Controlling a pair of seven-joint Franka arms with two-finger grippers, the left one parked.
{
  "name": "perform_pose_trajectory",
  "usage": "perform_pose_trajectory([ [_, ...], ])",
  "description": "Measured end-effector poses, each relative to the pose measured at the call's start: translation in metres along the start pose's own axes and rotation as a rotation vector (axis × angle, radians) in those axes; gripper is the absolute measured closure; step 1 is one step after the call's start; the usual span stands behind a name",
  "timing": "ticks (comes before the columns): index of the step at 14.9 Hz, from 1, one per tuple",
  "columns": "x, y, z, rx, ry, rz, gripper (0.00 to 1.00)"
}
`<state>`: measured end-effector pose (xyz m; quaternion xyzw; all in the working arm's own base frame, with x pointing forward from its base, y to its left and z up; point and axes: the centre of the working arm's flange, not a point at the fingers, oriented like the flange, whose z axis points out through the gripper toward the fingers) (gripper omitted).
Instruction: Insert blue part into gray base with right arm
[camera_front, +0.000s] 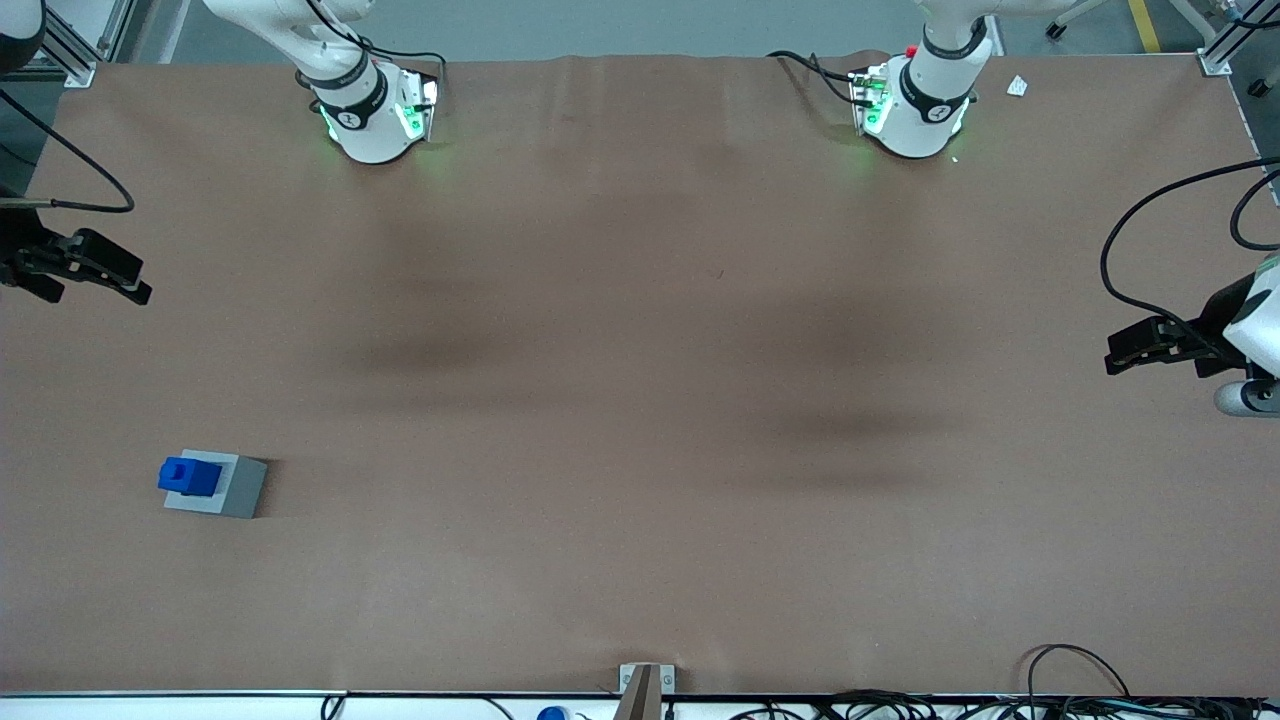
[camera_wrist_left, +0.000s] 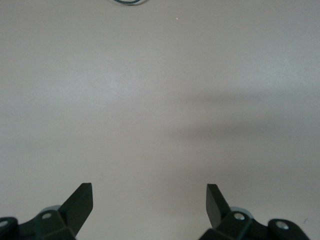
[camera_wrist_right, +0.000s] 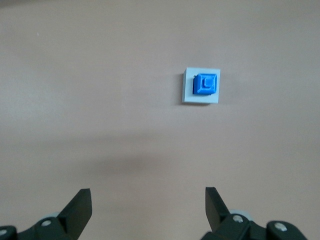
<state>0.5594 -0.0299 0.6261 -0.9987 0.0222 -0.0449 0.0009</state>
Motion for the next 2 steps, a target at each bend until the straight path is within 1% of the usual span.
perform_pose_trajectory([
  [2, 0.0007, 0.0014, -0.0156, -0.01, 0.033, 0.0, 0.0],
])
